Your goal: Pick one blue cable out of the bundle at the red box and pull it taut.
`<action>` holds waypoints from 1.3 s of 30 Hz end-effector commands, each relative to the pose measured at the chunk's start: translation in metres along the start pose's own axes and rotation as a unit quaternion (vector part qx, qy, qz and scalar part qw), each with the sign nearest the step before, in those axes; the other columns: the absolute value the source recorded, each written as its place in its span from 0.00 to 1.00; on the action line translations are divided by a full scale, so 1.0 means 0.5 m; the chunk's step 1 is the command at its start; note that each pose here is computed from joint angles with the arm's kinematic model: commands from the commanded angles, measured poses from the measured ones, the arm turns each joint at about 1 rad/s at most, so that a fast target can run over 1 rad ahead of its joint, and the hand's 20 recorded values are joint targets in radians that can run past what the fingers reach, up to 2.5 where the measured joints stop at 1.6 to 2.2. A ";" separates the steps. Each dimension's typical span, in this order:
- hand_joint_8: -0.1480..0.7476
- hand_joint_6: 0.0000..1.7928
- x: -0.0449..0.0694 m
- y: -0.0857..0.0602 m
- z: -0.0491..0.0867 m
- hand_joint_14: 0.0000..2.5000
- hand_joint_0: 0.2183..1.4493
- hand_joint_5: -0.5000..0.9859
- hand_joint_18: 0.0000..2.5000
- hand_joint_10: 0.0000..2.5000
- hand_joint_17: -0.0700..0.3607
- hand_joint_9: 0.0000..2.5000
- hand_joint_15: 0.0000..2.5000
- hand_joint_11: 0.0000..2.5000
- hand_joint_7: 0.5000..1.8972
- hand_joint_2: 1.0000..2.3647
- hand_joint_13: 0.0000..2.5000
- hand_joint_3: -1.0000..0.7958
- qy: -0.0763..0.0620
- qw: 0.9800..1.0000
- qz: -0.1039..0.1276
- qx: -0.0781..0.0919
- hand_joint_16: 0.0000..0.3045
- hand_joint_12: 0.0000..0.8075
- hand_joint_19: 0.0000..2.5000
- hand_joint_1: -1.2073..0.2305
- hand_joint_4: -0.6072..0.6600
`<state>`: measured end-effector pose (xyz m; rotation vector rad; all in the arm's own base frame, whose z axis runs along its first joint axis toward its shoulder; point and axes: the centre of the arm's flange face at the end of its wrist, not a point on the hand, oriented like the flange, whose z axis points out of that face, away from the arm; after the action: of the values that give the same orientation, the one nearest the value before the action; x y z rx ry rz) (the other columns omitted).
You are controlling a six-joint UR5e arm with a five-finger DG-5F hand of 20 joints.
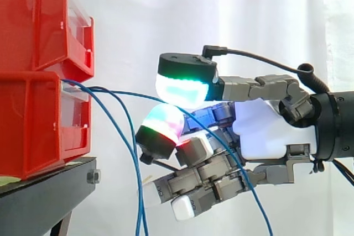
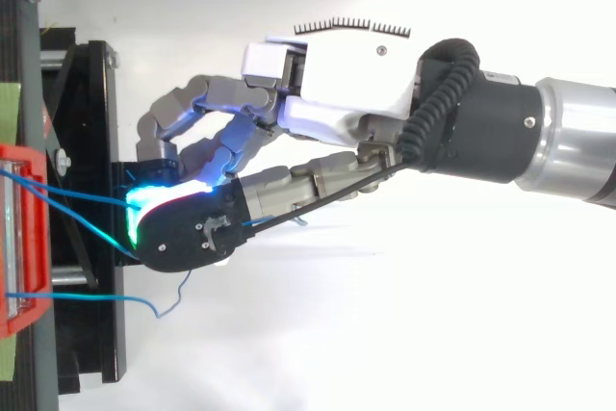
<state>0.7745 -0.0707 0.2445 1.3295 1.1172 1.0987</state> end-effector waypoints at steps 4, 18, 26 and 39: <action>0.61 0.51 0.000 0.000 0.001 0.00 0.33 0.25 0.27 0.00 0.47 0.44 0.13 0.44 0.46 0.01 0.26 0.55 0.000 1.000 0.000 0.000 0.19 0.50 0.16 0.28 0.56; 0.60 0.51 -0.025 -0.004 -0.017 0.00 0.34 0.25 0.26 0.01 0.47 0.43 0.13 0.44 0.48 0.01 0.25 0.55 -0.004 0.999 -0.033 0.035 0.19 0.49 0.16 0.27 0.56; 0.60 0.51 -0.056 0.010 -0.060 0.00 0.34 0.24 0.25 0.01 0.46 0.43 0.13 0.44 0.48 0.01 0.24 0.55 0.014 0.995 -0.057 0.075 0.19 0.49 0.16 0.27 0.55; 0.60 0.51 -0.102 0.008 -0.189 0.00 0.34 0.24 0.25 0.01 0.47 0.42 0.13 0.44 0.48 0.01 0.24 0.55 -0.025 0.998 -0.051 0.000 0.19 0.49 0.16 0.28 0.55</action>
<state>0.6895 -0.1054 0.2725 1.2897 1.1835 0.9827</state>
